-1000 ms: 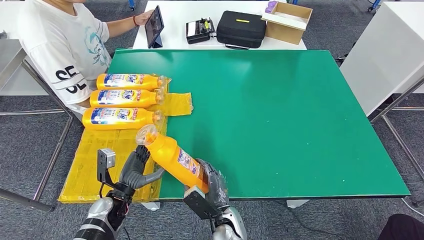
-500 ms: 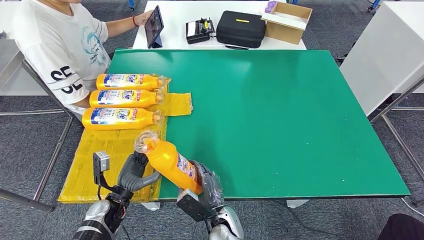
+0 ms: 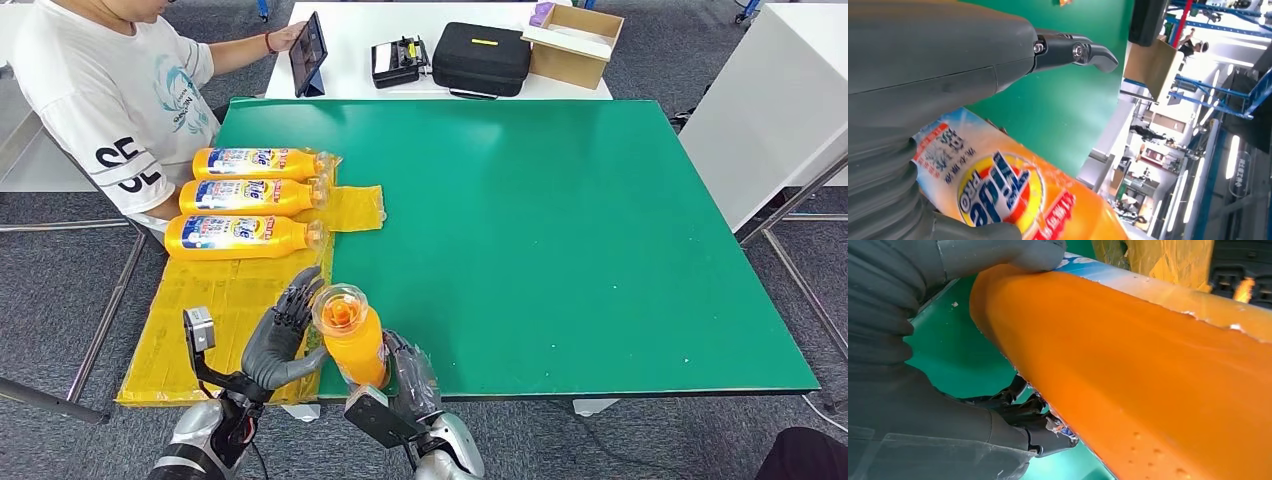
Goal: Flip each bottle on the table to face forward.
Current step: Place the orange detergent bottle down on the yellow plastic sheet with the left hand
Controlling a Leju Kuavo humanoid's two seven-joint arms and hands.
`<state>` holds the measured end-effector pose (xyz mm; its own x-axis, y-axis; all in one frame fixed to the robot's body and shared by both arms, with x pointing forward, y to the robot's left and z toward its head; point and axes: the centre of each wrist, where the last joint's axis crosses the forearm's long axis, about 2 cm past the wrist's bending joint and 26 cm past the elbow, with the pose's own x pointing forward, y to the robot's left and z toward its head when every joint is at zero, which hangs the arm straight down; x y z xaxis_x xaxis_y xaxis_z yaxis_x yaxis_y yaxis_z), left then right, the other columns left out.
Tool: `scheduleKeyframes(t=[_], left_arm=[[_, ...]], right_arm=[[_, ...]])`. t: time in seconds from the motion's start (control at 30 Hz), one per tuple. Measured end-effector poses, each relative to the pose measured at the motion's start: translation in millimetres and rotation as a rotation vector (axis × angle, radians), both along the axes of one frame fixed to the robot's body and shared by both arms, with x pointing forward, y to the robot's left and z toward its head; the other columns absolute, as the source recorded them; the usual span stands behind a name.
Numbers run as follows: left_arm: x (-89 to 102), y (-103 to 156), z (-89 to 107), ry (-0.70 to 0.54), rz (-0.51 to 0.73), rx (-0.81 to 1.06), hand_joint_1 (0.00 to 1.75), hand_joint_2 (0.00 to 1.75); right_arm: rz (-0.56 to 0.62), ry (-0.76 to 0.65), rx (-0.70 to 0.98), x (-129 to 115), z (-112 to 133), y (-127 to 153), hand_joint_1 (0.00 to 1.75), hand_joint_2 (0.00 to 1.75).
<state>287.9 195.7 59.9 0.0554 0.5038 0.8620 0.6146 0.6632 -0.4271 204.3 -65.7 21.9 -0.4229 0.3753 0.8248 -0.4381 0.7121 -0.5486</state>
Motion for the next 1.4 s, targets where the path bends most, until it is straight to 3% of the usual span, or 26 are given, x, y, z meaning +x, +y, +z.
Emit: scheduleKeyframes(t=[0.23,0.8,1.03,1.4], left_arm=[[-3.5,-0.2,11.0,-0.016,0.043,0.02,0.0,1.75],[-8.4,6.6,5.3,0.074,0.15,0.039,0.0,1.75],[-12.9,11.1,1.4,0.076,0.163,-0.011,0.0,1.75],[-23.1,7.5,9.4,-0.003,0.133,-0.014,0.0,1.75]], right_arm=[[-0.024,-0.02,0.034,4.0,7.9,0.9,1.75,1.75],[-0.167,-0.223,0.217,15.8,54.8,-4.0,1.75,1.75],[-0.26,-0.276,0.314,20.6,77.8,-18.6,1.75,1.75],[-0.338,-0.259,0.322,32.4,76.1,-45.0,1.75,1.75]])
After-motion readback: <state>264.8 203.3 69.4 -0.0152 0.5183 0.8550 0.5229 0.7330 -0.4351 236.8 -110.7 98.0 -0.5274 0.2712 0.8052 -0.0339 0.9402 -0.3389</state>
